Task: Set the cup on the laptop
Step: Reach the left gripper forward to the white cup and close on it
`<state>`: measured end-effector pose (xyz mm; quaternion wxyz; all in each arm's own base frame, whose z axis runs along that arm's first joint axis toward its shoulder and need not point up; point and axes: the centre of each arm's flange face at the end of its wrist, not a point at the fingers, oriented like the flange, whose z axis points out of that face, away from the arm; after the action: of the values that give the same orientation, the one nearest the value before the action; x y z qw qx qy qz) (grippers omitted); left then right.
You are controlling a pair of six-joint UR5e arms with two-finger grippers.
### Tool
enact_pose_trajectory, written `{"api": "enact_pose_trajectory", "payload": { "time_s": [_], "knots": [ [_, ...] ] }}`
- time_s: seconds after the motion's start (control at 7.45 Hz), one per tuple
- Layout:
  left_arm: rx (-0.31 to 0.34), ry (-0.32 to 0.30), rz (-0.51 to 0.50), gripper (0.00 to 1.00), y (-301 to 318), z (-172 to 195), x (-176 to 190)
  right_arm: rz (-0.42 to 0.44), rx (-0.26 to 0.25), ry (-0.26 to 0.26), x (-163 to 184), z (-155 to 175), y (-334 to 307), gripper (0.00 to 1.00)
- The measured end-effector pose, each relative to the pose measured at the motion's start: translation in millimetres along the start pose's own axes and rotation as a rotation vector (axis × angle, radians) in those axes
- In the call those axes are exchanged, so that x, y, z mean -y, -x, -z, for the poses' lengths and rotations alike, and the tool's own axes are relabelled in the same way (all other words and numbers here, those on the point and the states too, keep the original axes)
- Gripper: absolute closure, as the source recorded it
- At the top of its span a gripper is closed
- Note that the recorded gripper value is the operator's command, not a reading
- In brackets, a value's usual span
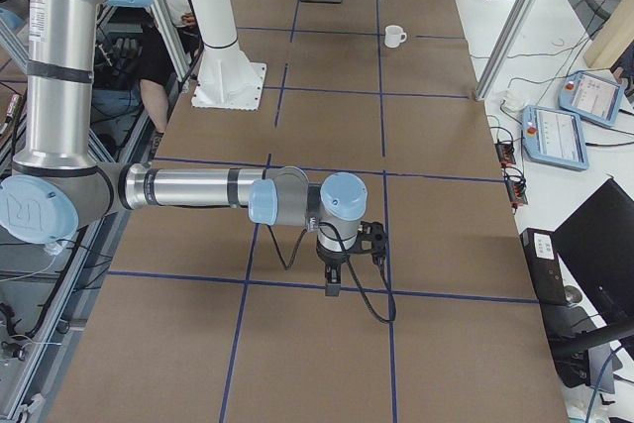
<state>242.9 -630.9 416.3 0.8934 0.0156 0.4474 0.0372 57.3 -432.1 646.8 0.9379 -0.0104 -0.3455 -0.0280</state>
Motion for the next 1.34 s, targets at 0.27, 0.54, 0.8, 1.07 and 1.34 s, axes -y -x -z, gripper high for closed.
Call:
{"api": "enact_pose_trajectory", "payload": {
  "time_s": [0.27,0.54,0.8,1.07,1.34],
  "knots": [
    [0.001,-0.031,0.021,0.01,-44.0,-26.0,42.6,0.0,0.0,0.0,0.2,0.1,0.1,0.0],
    [0.049,-0.056,0.079,0.01,-72.6,-46.1,101.3,0.0,0.0,0.0,0.4,0.3,0.2,0.0],
    [0.061,-0.071,0.102,0.04,-85.8,-83.0,109.7,0.0,0.0,0.0,0.6,0.4,0.3,0.0],
    [0.079,-0.086,0.105,0.16,-90.9,-112.0,103.0,0.0,0.0,0.0,0.2,0.1,0.1,0.0],
    [0.079,-0.081,0.092,0.51,-90.2,-131.7,96.7,0.0,0.0,0.0,0.0,0.0,0.0,0.0]
  ]
}}
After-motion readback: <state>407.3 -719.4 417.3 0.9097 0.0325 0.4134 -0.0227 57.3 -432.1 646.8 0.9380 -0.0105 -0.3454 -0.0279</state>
